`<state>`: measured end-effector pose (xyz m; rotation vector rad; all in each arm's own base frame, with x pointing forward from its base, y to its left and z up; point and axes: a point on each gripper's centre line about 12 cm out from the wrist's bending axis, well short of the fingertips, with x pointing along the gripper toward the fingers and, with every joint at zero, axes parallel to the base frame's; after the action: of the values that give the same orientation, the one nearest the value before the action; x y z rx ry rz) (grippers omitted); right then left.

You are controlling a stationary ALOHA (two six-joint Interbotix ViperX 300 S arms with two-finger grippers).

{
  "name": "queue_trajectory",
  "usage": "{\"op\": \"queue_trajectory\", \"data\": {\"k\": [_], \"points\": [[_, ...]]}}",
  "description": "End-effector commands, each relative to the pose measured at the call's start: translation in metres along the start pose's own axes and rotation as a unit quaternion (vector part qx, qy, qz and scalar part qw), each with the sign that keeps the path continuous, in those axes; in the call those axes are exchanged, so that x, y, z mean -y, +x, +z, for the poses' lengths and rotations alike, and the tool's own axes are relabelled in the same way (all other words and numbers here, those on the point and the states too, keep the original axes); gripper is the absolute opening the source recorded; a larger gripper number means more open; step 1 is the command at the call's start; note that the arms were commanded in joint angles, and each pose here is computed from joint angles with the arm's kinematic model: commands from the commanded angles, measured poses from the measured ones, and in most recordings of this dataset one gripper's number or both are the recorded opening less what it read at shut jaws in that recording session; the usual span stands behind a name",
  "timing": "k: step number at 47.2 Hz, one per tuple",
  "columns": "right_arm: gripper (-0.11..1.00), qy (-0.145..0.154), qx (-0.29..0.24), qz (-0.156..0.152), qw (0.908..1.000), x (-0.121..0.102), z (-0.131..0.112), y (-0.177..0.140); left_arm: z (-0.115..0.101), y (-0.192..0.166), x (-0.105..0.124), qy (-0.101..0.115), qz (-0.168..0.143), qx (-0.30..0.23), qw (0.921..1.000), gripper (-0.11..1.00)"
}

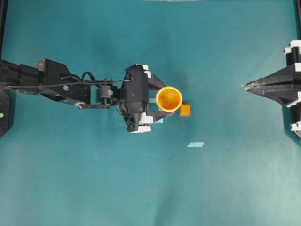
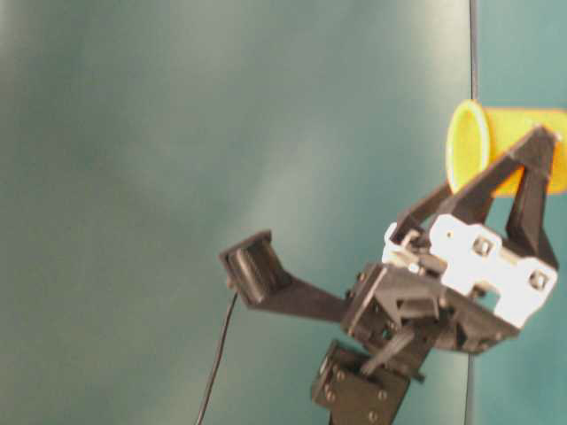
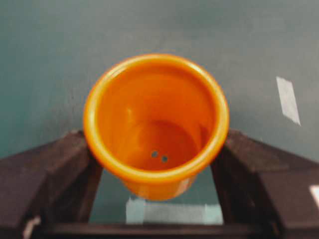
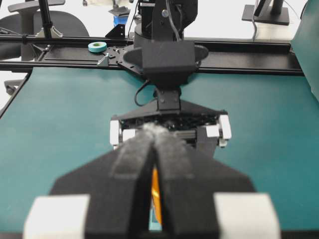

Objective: Move the cup to the right with left arm.
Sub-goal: 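Lift and carry the orange cup rightward past the tape square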

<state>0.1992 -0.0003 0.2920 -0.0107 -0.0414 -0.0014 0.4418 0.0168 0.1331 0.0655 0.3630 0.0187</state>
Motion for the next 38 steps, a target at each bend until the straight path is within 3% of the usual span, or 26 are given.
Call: {"op": "queue_trajectory", "data": {"k": [1, 19, 38], "points": [[0.00, 0.000, 0.017, -0.001, 0.9999, 0.000, 0.014, 0.003, 0.017, 0.007, -0.003, 0.000, 0.002, 0.021, 0.9998, 0.64], [0.00, 0.000, 0.018, -0.001, 0.9998, 0.000, 0.015, 0.003, 0.037, 0.037, -0.004, 0.001, 0.003, 0.027, 0.9996, 0.64], [0.00, 0.001, 0.019, -0.001, 0.9998, 0.000, 0.015, 0.003, 0.044, 0.066, -0.001, 0.002, 0.000, 0.018, 0.9998, 0.64]]}}
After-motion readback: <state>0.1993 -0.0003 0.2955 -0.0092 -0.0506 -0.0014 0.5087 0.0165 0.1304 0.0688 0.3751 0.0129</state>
